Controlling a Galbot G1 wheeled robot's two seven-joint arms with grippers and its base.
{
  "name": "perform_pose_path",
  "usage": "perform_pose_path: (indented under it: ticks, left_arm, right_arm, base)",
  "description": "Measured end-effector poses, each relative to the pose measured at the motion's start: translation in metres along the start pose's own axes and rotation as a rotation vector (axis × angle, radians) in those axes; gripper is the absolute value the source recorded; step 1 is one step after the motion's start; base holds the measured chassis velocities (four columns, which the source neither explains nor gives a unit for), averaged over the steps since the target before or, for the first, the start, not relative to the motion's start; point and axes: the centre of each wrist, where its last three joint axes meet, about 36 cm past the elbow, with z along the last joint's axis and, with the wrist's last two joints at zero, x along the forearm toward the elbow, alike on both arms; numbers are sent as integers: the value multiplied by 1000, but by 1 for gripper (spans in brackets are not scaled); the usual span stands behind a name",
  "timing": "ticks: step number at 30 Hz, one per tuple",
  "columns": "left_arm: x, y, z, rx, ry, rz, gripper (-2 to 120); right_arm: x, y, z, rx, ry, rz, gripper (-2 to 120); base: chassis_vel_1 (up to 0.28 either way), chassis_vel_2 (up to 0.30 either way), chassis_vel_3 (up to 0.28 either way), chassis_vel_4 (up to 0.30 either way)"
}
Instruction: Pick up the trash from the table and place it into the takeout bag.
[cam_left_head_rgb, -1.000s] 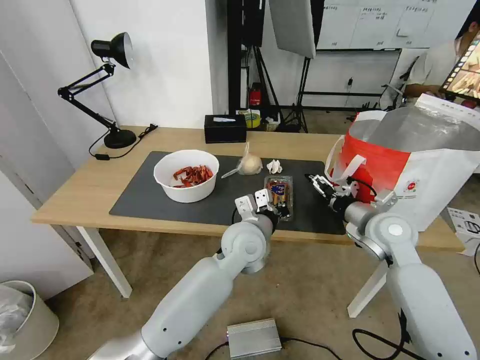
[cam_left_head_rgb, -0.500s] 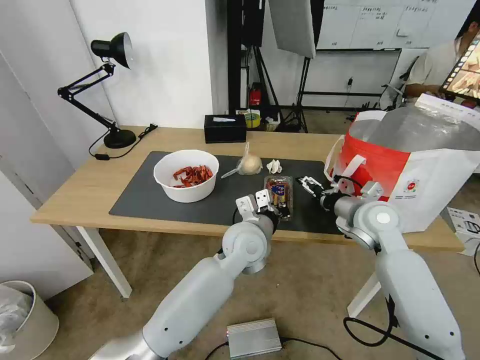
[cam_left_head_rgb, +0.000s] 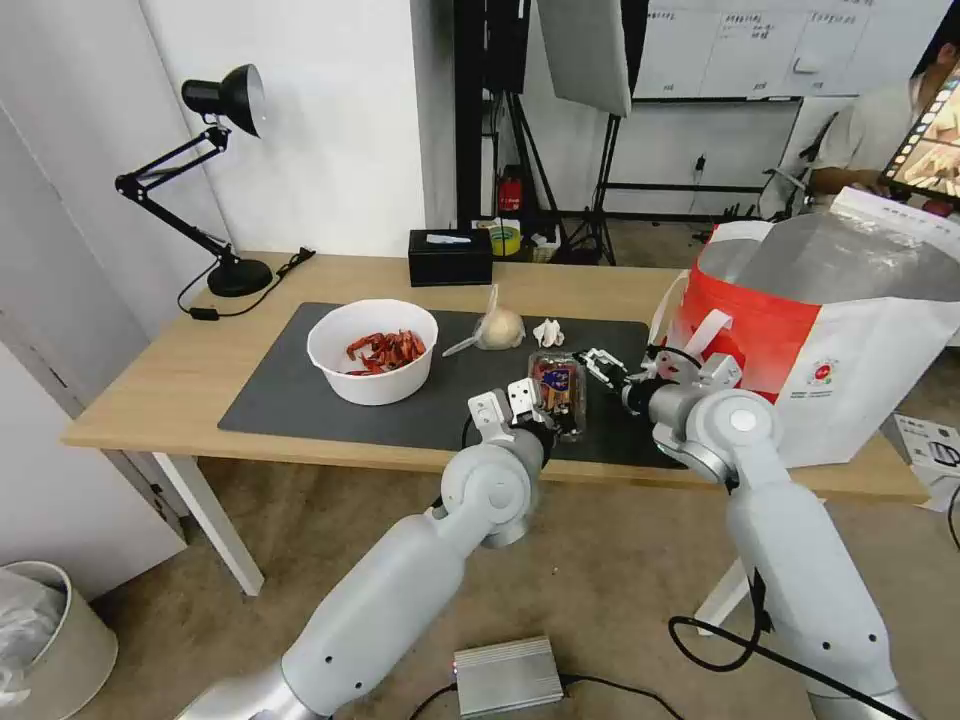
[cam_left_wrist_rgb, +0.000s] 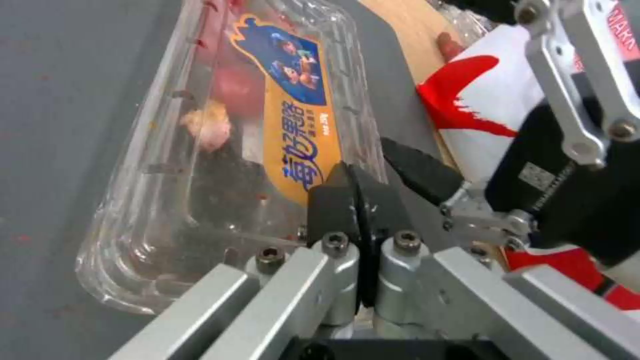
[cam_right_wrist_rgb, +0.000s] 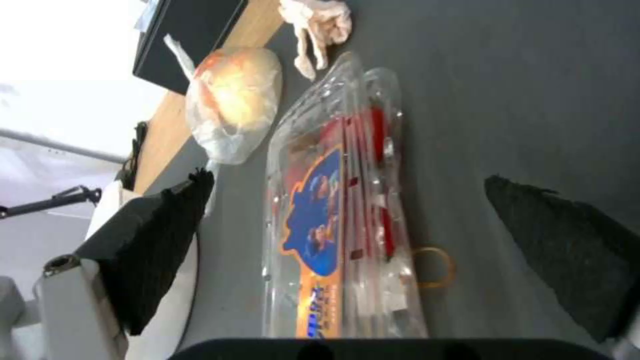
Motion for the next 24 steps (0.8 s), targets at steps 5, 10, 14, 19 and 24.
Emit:
perform_pose_path:
  ticks: [5, 10, 14, 19, 24]
  left_arm:
    - [1, 0, -1, 1, -2, 1, 0]
    - [1, 0, -2, 0, -5, -1, 0]
    - [0, 0, -4, 4, -9, -1, 0]
    - [-1, 0, -3, 7, -6, -2, 0]
    - [-1, 1, -3, 7, -7, -3, 0]
  right_arm:
    - [-9, 4, 2, 7, 3, 8, 100]
    - [-15, 7, 1, 12, 2, 9, 100]
    - [-23, 11, 4, 24, -1, -2, 100]
    - [-30, 12, 8, 23, 5, -1, 100]
    - [-34, 12, 10, 19, 15, 3, 100]
  base:
    - [0, 0, 0, 0]
    - [0, 0, 0, 0]
    - [0, 0, 0, 0]
    - [0, 0, 0, 0]
    - [0, 0, 0, 0]
